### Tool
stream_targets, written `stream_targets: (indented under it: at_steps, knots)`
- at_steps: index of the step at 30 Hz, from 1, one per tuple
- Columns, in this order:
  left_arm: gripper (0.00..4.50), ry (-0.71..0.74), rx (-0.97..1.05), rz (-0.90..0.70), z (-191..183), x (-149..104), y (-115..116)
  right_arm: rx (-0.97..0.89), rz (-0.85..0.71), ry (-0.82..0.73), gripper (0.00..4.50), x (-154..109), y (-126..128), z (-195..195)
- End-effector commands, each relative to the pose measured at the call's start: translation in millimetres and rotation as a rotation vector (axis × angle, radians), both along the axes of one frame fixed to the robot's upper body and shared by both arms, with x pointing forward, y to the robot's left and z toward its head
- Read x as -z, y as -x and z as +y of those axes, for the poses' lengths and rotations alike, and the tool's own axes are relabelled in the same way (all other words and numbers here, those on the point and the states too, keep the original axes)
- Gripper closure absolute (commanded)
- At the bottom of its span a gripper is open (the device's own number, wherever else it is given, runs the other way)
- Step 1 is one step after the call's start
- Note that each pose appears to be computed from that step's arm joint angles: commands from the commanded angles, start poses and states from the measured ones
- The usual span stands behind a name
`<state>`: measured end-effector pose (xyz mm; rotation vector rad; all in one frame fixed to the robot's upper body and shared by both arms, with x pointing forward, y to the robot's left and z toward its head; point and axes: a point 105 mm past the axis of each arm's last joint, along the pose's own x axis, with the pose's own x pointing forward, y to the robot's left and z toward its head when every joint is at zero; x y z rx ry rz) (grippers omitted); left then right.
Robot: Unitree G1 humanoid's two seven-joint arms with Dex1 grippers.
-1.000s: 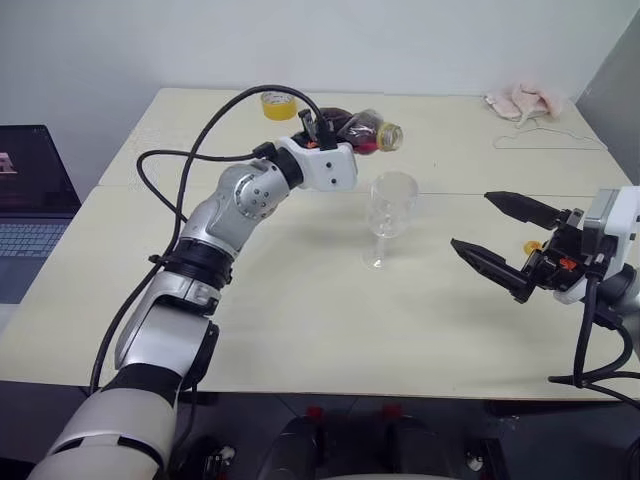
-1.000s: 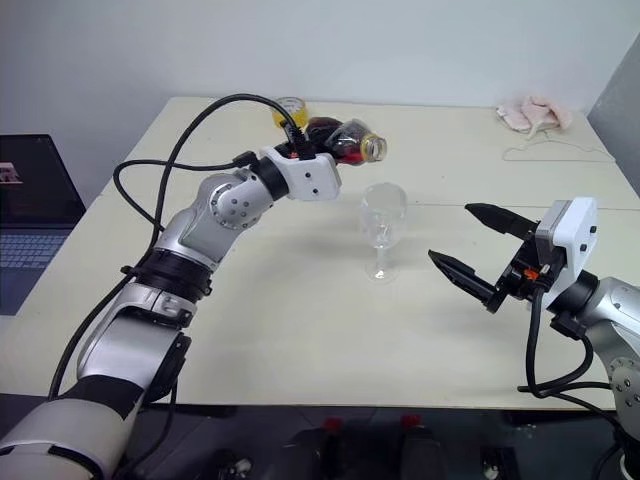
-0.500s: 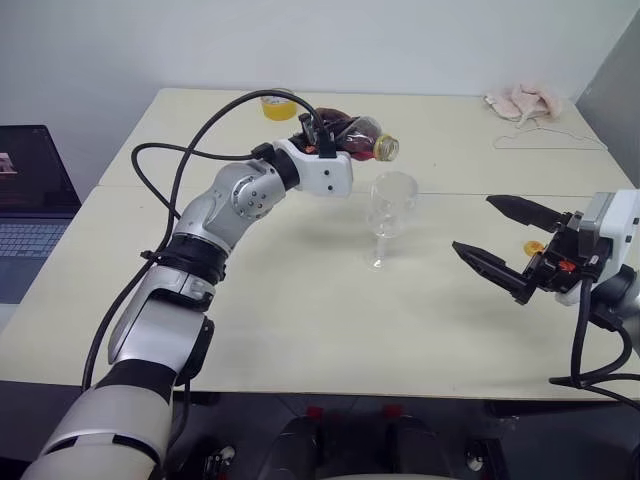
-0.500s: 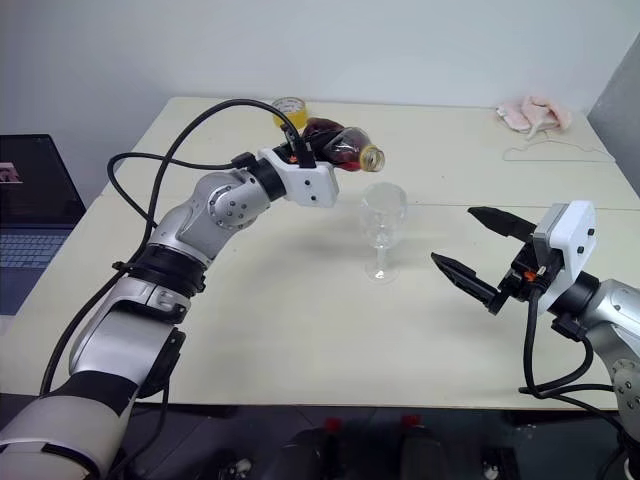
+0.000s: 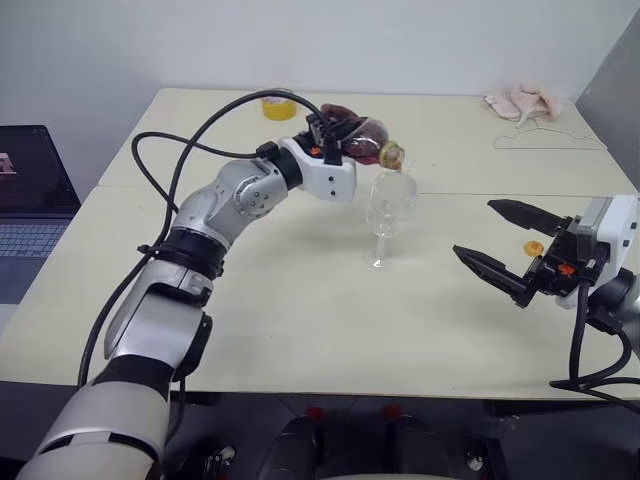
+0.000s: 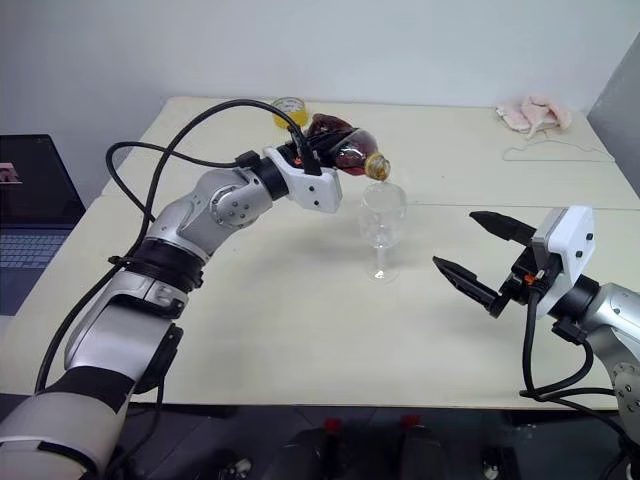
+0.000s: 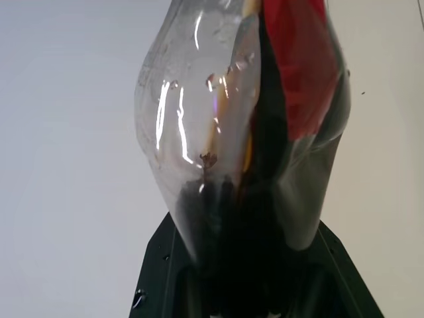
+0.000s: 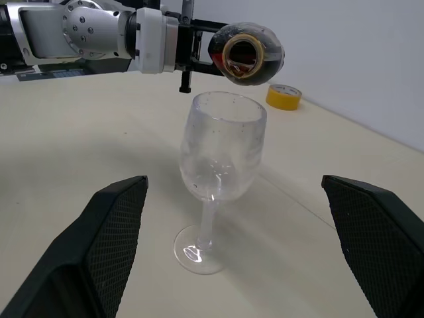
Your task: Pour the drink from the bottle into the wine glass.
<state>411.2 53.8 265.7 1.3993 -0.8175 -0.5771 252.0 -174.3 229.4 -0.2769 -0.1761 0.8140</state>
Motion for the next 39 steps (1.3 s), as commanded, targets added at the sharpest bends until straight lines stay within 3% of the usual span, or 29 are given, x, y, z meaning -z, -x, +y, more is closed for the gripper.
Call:
stream_targets:
  at_steps: [1,39]
  knots:
    - [3.73,0.011,0.014,-0.083,0.1,-23.2,3.9,-0.005,-0.051,0.015,0.00,-8.1,4.0,1.6]
    - [3.75,-0.064,-0.025,-0.153,11.8,-21.8,-1.7,-0.006,-0.043,0.022,0.00,-5.0,2.3,0.9]
